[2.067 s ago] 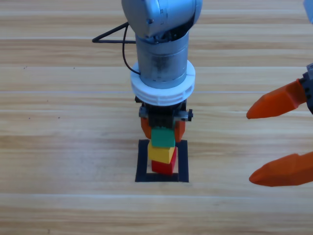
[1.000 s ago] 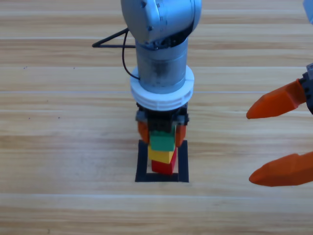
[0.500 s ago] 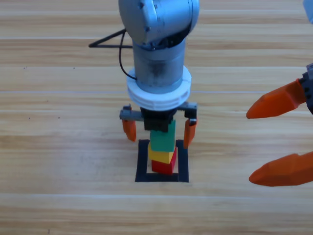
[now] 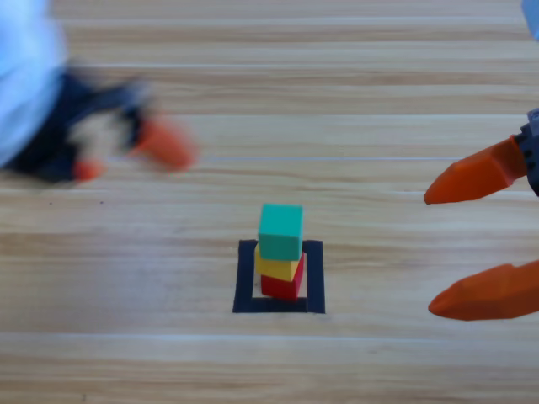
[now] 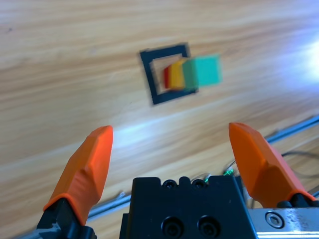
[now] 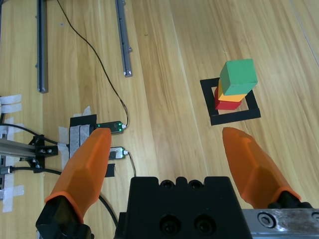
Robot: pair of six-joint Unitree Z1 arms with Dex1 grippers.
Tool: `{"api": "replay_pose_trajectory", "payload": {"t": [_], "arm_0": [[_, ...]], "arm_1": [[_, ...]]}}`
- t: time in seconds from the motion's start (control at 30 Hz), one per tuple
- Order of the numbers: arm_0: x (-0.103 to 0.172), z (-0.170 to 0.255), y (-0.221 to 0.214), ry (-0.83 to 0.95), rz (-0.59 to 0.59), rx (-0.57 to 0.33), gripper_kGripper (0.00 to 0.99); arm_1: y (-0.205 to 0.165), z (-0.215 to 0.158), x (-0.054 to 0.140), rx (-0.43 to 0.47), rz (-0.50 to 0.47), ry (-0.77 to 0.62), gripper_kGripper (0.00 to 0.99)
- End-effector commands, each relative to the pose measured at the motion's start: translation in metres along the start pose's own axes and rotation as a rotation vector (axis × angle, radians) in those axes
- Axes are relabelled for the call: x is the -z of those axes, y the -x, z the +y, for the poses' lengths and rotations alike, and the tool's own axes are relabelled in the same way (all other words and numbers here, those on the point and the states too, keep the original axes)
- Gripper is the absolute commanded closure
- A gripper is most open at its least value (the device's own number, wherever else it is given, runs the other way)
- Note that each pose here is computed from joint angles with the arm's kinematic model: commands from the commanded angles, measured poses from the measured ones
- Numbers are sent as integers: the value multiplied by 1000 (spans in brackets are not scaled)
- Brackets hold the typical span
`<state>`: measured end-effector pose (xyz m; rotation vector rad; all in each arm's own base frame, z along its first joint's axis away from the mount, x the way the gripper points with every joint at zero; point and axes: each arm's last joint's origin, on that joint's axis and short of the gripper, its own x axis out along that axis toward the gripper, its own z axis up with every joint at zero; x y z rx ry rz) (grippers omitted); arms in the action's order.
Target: Stack the blocks in the rectangular block: red at the bottom, yellow in the middle, green on top
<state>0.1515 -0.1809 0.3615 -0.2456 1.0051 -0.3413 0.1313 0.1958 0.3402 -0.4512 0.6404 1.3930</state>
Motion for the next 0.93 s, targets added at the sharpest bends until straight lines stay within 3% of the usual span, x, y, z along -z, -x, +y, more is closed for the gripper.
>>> {"api": "replay_pose_trajectory", "payload": {"t": [0.03,0.17,0.93], "arm_0": [[40,7,27,-155,-52,95,0],[57,11,26,-211,-49,77,0],[69,34,35,-199,-67,77,0]], "arm_1": [[-7,-7,4,2,44,-38,8],[-9,-8,3,0,48,-39,8],[-15,-11,4,-5,64,-47,8]]}}
